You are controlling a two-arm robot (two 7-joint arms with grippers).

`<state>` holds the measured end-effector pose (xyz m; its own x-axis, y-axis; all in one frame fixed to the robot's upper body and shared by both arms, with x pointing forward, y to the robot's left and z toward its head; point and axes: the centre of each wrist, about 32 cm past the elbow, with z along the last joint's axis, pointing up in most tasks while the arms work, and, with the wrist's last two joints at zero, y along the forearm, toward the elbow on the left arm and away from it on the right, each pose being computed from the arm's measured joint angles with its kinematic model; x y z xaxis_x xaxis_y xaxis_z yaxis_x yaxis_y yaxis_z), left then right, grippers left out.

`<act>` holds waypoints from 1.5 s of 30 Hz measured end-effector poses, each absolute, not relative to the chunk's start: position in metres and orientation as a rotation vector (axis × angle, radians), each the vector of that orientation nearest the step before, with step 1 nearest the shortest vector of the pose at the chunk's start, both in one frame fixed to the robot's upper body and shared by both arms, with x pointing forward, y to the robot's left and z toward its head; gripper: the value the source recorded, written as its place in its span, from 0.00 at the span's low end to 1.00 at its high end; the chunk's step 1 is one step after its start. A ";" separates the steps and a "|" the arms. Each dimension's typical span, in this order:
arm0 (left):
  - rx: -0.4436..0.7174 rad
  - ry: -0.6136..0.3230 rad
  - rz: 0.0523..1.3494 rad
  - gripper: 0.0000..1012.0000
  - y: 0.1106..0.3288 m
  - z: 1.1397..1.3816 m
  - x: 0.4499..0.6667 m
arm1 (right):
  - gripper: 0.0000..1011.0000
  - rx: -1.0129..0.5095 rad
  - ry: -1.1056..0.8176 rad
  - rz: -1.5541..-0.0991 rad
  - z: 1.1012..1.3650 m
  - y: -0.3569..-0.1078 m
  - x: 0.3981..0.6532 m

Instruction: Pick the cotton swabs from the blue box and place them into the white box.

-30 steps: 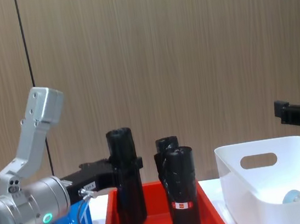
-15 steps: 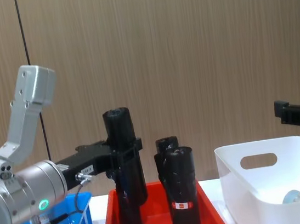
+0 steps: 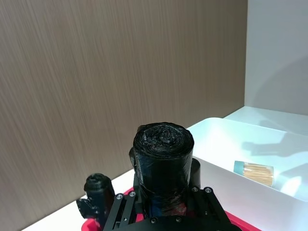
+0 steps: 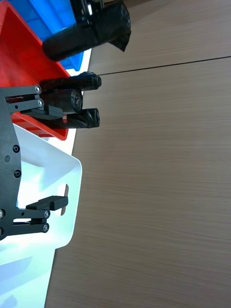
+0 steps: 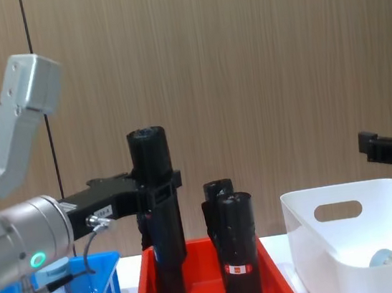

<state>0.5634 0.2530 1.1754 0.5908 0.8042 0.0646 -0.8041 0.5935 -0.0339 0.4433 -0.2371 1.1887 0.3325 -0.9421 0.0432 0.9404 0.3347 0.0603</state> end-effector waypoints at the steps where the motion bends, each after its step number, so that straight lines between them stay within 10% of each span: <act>1: 0.002 -0.072 0.938 0.46 0.253 1.176 0.561 | 0.99 0.026 -0.075 -1.229 1.189 -0.237 0.443; 18: -0.013 -0.043 0.876 0.46 0.253 1.196 0.533 | 0.99 0.026 -0.075 -1.230 1.189 -0.237 0.443; 45: -0.140 0.015 0.600 0.46 0.255 1.192 0.554 | 0.99 0.026 -0.075 -1.230 1.189 -0.237 0.443</act>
